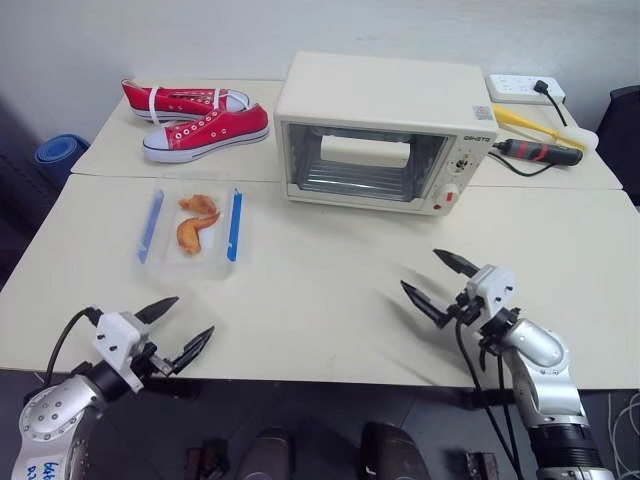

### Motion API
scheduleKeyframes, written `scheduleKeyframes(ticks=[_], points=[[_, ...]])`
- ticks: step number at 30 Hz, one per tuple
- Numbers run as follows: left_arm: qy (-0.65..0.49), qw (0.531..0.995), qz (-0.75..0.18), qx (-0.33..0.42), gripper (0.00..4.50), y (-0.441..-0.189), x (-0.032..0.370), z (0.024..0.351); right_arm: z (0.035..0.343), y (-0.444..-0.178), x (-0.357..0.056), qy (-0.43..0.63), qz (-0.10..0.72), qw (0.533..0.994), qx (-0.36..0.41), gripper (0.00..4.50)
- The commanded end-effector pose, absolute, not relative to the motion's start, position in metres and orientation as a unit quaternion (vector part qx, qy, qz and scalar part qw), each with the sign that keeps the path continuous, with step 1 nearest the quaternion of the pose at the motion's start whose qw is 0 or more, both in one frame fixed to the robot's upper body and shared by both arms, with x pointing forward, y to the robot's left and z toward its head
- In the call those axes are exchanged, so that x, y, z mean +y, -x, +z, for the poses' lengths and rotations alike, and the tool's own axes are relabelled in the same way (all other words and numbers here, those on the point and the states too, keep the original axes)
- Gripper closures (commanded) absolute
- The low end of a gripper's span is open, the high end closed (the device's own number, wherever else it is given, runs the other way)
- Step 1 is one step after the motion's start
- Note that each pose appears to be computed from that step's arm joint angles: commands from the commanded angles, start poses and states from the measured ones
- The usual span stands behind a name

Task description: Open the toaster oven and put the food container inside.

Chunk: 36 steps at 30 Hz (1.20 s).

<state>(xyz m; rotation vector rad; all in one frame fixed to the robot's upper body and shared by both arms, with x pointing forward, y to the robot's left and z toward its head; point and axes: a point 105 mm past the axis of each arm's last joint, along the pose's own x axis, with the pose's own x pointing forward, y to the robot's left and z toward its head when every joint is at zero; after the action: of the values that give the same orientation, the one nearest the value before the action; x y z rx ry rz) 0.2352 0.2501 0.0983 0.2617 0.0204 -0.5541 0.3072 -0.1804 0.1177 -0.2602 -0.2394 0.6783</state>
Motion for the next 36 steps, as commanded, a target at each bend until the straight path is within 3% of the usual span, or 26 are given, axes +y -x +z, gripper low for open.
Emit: scheduleKeyframes(ticks=[1, 6, 9, 16, 23, 30, 35, 36], points=[[-0.142, 0.947, -0.288, -0.01, 0.0, -0.235, 0.246, 0.109, 0.13, -0.306, -0.176, 0.126, 0.345, 0.92, -0.137, 0.03], [-0.03, 0.921, -0.381, -0.072, 0.0, -0.236, 0.224, 0.166, 0.182, -0.316, -0.162, 0.092, 0.377, 0.908, -0.158, 0.03], [-0.022, 0.906, -0.409, -0.106, 0.0, -0.246, 0.213, 0.199, 0.21, -0.33, -0.154, 0.072, 0.387, 0.906, -0.153, 0.03], [-0.027, 0.895, -0.416, -0.159, 0.0, -0.275, 0.196, 0.236, 0.241, -0.368, -0.14, 0.06, 0.381, 0.912, -0.137, 0.03], [-0.028, 0.89, -0.426, -0.161, 0.0, -0.28, 0.181, 0.238, 0.254, -0.38, -0.118, 0.061, 0.397, 0.904, -0.145, 0.03], [-0.026, 0.902, -0.408, -0.14, 0.0, -0.285, 0.185, 0.229, 0.25, -0.351, -0.098, 0.059, 0.477, 0.865, -0.142, 0.03], [-0.008, 0.913, -0.385, -0.133, 0.0, -0.302, 0.193, 0.233, 0.224, -0.332, -0.104, 0.1, 0.501, 0.851, -0.118, 0.03], [-0.011, 0.913, -0.385, -0.132, 0.19, -0.306, 0.194, 0.234, 0.218, -0.33, -0.106, 0.109, 0.502, 0.85, -0.114, 0.01]])
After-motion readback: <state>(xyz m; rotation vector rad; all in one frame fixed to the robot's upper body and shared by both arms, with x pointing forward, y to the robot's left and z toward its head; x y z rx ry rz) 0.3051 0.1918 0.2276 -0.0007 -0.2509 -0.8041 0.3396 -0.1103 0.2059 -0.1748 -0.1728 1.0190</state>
